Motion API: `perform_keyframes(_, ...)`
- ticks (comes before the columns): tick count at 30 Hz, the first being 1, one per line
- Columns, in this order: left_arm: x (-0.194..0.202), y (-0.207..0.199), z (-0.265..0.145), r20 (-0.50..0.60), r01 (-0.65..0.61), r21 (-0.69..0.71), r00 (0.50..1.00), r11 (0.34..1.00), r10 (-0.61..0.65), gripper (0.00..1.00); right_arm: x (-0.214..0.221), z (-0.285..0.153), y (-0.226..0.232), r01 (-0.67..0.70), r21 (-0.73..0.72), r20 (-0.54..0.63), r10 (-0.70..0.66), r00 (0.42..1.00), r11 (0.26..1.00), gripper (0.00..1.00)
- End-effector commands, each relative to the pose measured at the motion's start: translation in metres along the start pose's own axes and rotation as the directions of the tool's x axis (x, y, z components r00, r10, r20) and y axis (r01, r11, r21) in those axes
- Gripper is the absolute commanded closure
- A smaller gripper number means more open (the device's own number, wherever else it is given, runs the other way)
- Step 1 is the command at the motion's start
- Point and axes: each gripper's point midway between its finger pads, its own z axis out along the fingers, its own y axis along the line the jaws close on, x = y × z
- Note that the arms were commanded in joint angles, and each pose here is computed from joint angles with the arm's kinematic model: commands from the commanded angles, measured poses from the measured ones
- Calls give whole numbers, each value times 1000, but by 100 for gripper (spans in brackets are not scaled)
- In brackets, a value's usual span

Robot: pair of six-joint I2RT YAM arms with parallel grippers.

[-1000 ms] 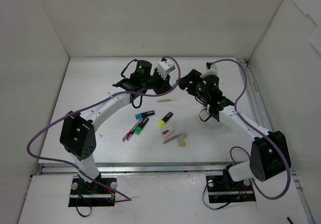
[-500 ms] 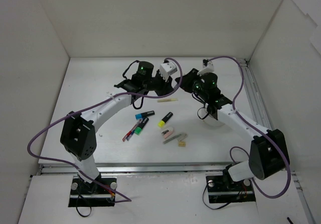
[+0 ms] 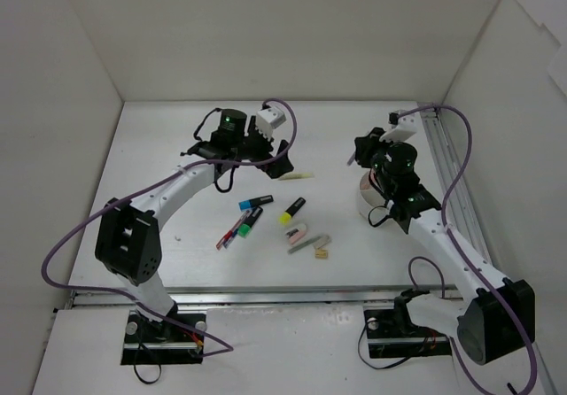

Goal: Sort the stationery into containers
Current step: Place the pen in the storage box.

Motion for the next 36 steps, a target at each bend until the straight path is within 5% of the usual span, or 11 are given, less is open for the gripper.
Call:
perform_keyframes(1, -32, 19, -33, 105, 37, -59, 994, 998, -31, 0, -25, -10, -32, 149, 143, 104, -165, 981, 978, 100)
perform_keyframes(16, 16, 67, -30, -19, 114, -222, 992, 968, -121, 0, 3, 8, -85, 210, 280, 69, -238, 969, 937, 100)
perform_keyframes(30, 33, 73, 10, -163, -55, -147, 986, 988, 31, 0, 45, 19, -124, 164, 375, 0, -177, 984, 913, 100)
perform_keyframes(36, 40, 76, 37, -257, -137, -147, 962, 980, 96, 0, 54, 15, -124, 143, 364, -8, -151, 989, 920, 72)
